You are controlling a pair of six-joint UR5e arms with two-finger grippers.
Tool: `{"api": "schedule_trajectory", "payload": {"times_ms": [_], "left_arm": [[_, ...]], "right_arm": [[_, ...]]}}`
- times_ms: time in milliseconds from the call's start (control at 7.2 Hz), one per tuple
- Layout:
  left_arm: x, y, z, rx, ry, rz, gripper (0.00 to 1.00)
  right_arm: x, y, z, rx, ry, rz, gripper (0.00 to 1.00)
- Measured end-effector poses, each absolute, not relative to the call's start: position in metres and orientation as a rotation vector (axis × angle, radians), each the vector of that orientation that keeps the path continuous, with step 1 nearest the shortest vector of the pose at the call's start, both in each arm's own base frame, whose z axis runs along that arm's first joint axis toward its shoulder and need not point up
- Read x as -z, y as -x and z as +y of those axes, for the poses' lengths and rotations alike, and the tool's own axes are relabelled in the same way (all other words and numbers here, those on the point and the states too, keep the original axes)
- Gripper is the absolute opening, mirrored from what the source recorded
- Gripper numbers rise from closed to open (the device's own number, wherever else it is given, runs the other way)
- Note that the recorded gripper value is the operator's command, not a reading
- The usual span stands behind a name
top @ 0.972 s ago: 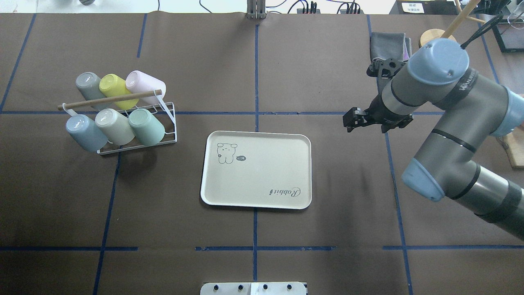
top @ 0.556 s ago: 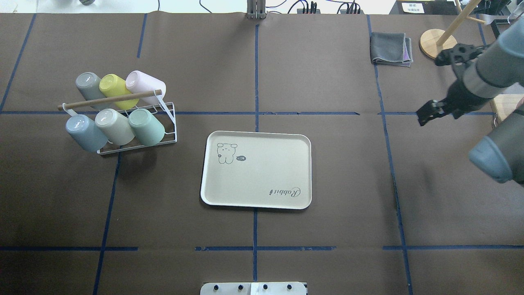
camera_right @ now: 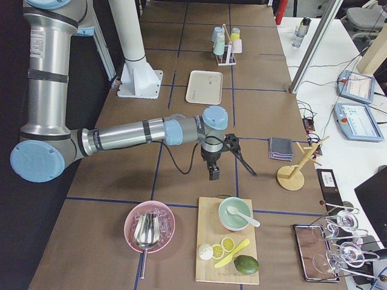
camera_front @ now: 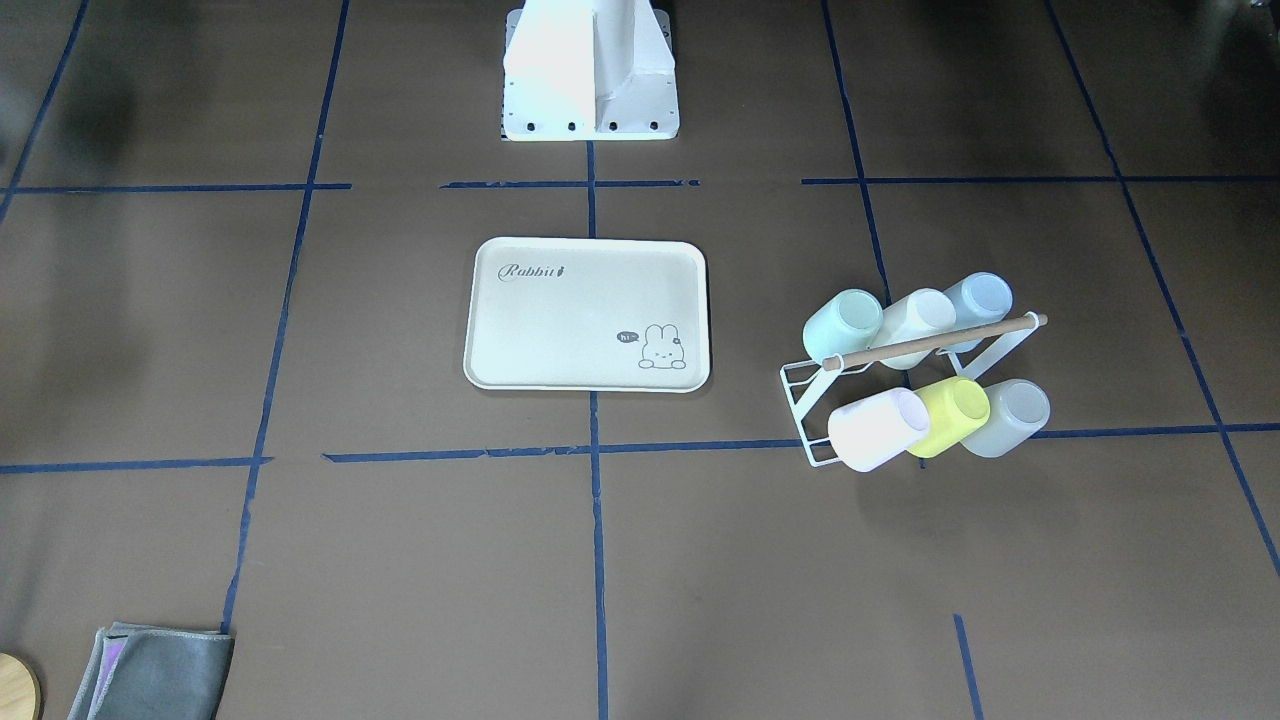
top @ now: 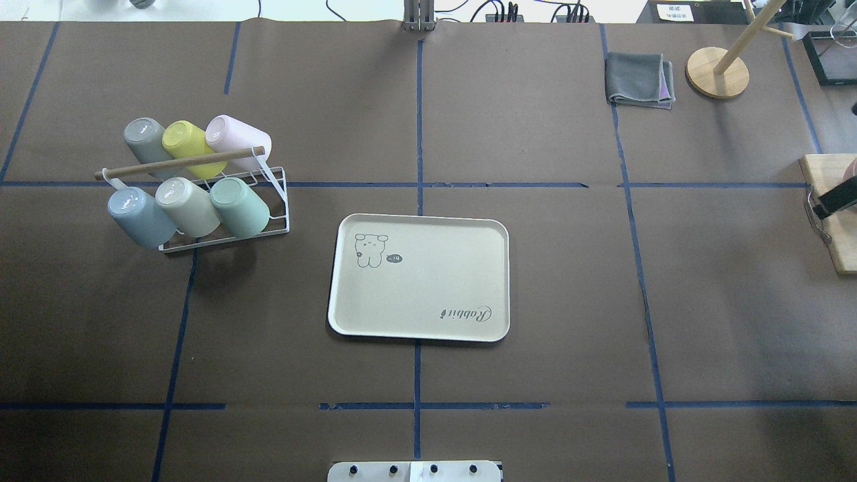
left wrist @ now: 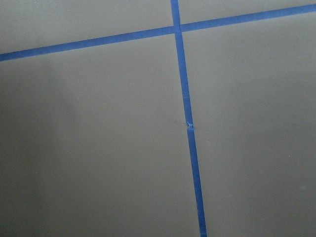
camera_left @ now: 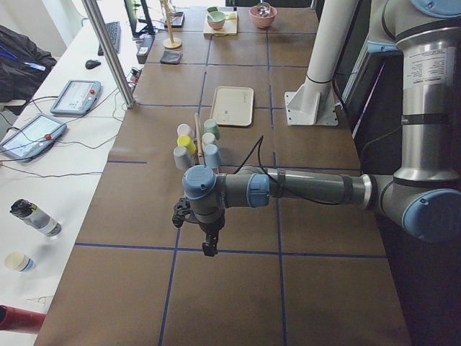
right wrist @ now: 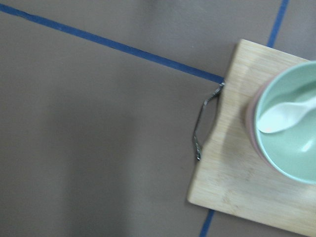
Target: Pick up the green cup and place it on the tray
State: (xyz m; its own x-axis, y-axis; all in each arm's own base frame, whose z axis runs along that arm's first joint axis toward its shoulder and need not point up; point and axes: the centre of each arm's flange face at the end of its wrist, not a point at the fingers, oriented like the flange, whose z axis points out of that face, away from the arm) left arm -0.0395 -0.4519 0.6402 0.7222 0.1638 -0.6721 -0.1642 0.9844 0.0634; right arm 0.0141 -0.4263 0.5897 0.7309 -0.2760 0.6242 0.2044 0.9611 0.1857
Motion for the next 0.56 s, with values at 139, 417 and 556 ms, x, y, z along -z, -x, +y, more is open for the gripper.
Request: {"api": "schedule_trajectory", "payload": {"times_ms": [139, 417, 556], "left_arm": [[-0.641, 0.040, -0.453, -0.182, -0.013, 0.741, 1.00], [-0.637, 0.039, -0.462, -0.196, -0.051, 0.738, 1.00], [-0.624, 0.039, -0.470, -0.216, -0.100, 0.735, 1.00]], "right_arm": [[-0.604, -0.033, -0.409, 0.240, -0.096, -0.702, 1.00], [-0.615, -0.046, -0.392, 0.207, -0.077, -0.701, 1.00], [-0.616, -0.047, -0.391, 0.202, -0.075, -0.701, 1.00]]}}
